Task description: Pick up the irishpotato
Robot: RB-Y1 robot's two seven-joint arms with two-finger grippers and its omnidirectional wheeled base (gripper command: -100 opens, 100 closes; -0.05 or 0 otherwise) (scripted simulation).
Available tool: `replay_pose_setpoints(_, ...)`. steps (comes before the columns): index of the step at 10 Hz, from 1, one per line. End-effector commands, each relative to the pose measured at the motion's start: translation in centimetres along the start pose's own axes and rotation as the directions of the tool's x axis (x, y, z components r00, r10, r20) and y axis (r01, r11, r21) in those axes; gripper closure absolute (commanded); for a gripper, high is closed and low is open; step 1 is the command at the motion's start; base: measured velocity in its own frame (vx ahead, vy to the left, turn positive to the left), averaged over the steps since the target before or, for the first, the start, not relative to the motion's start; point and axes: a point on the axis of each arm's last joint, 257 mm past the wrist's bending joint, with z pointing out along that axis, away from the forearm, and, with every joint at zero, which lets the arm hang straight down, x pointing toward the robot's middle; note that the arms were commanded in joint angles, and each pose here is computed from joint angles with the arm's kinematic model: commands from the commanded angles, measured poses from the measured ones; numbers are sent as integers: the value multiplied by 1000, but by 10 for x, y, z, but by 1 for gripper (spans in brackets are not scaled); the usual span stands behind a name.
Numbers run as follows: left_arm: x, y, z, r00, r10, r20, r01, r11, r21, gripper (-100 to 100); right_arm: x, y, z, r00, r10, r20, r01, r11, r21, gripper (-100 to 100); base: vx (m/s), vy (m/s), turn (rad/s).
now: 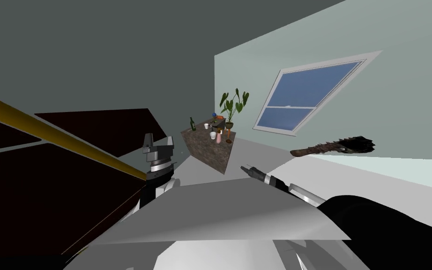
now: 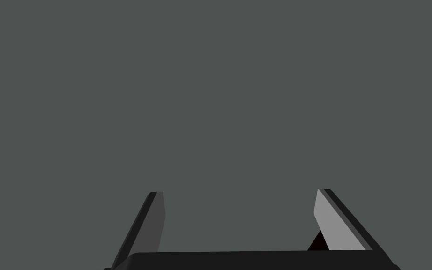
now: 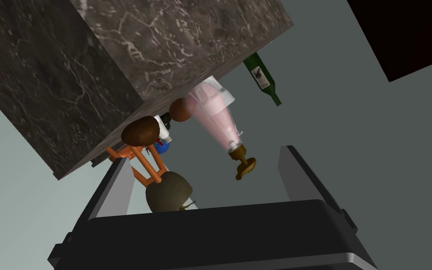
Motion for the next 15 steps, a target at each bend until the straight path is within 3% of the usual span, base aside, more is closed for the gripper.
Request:
replay_pose_setpoints(1, 0, 0, 0, 1000, 0, 0, 0, 1000, 0, 0, 14, -18, -13, 997, -29, -65, 32, 999, 32, -100, 17, -27, 156)
replay_pose_setpoints(5, 0, 0, 0, 1000, 0, 0, 0, 1000, 0, 0, 29, -45, -37, 980, -86, -178, 100, 992, 73, -100, 32, -25, 94)
replay_pose_setpoints(7, 0, 0, 0, 1000, 0, 0, 0, 1000, 0, 0, 42, -74, -64, 955, -116, -273, 154, 981, 121, -100, 47, -34, 161)
replay_pose_setpoints(8, 0, 0, 0, 1000, 0, 0, 0, 1000, 0, 0, 41, -75, -65, 950, -127, -286, 166, 979, 116, -100, 47, -35, 62)
replay_pose_setpoints(10, 0, 0, 0, 1000, 0, 0, 0, 1000, 0, 0, 50, -106, -96, 910, -154, -384, 230, 960, 160, -100, 65, -33, 169)
replay_pose_setpoints(11, 0, 0, 0, 1000, 0, 0, 0, 1000, 0, 0, 48, -107, -97, 903, -165, -396, 242, 958, 154, -100, 56, -28, 73)
replay_pose_setpoints(13, 0, 0, 0, 1000, 0, 0, 0, 1000, 0, 0, 50, -138, -130, 851, -189, -491, 315, 930, 188, -100, 61, -20, 192)
replay_pose_setpoints(14, 0, 0, 0, 1000, 0, 0, 0, 1000, 0, 0, 47, -139, -131, 839, -202, -505, 330, 927, 177, -100, 62, -31, 75)
replay_pose_setpoints(15, 0, 0, 0, 1000, 0, 0, 0, 1000, 0, 0, 45, -154, -146, 806, -215, -552, 370, 911, 185, -100, 58, -28, 86)
